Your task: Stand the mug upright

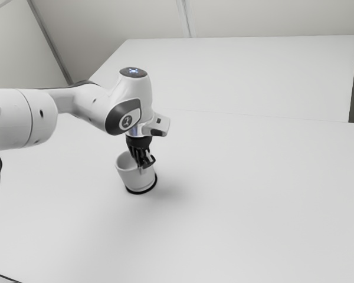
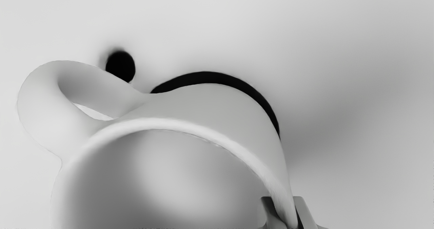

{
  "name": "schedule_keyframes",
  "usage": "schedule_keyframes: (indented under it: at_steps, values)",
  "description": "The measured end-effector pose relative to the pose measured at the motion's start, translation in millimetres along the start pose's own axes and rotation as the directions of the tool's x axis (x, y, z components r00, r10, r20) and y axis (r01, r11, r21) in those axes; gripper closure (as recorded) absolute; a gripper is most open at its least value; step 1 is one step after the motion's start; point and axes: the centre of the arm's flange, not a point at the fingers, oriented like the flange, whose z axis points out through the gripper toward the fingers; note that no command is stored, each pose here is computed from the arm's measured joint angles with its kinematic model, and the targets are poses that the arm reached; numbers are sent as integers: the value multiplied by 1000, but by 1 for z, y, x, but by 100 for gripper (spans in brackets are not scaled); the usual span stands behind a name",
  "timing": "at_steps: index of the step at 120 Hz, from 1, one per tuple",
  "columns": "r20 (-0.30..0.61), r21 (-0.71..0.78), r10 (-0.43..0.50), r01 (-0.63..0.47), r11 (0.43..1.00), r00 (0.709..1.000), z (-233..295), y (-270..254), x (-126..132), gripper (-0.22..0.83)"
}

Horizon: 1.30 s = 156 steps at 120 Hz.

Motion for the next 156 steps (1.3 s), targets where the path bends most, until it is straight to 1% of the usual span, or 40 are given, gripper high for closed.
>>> schedule_keyframes:
  at_steps: [4, 10, 25, 35, 45, 56, 64, 73, 87, 96, 108, 124, 137, 156]
  values:
    - [0, -1, -6, 6, 1000, 1000, 1, 1, 0, 78]
    - [0, -2, -16, 16, 1000, 1000, 1, 1, 1, 72]
    - [-8, -7, -38, 38, 999, 999, -2, 1, 0, 45]
    - [-27, -7, -54, 54, 999, 998, -12, -1, -2, 31]
    - [-69, -1, -70, 70, 998, 995, -35, -5, -7, 22]
    - [-118, 8, -88, 90, 996, 989, -64, -11, -8, 15]
    - [-151, 17, -103, 107, 994, 983, -88, -19, -3, 12]
    - [-193, -1, -143, 145, 989, 971, -122, -33, 0, 9]
    - [-240, -25, -214, 214, 977, 947, -171, -64, -12, 6]
    - [-244, -36, -231, 229, 973, 942, -199, -72, -18, 5]
    - [-217, -64, -227, 218, 974, 949, -206, -70, -20, 4]
    - [-196, -117, -238, 218, 969, 951, -215, -87, -11, 3]
    - [-224, -136, -248, 222, 966, 943, -236, -104, -9, 3]
    - [-216, -141, -250, 223, 964, 944, -242, -112, -15, 2]
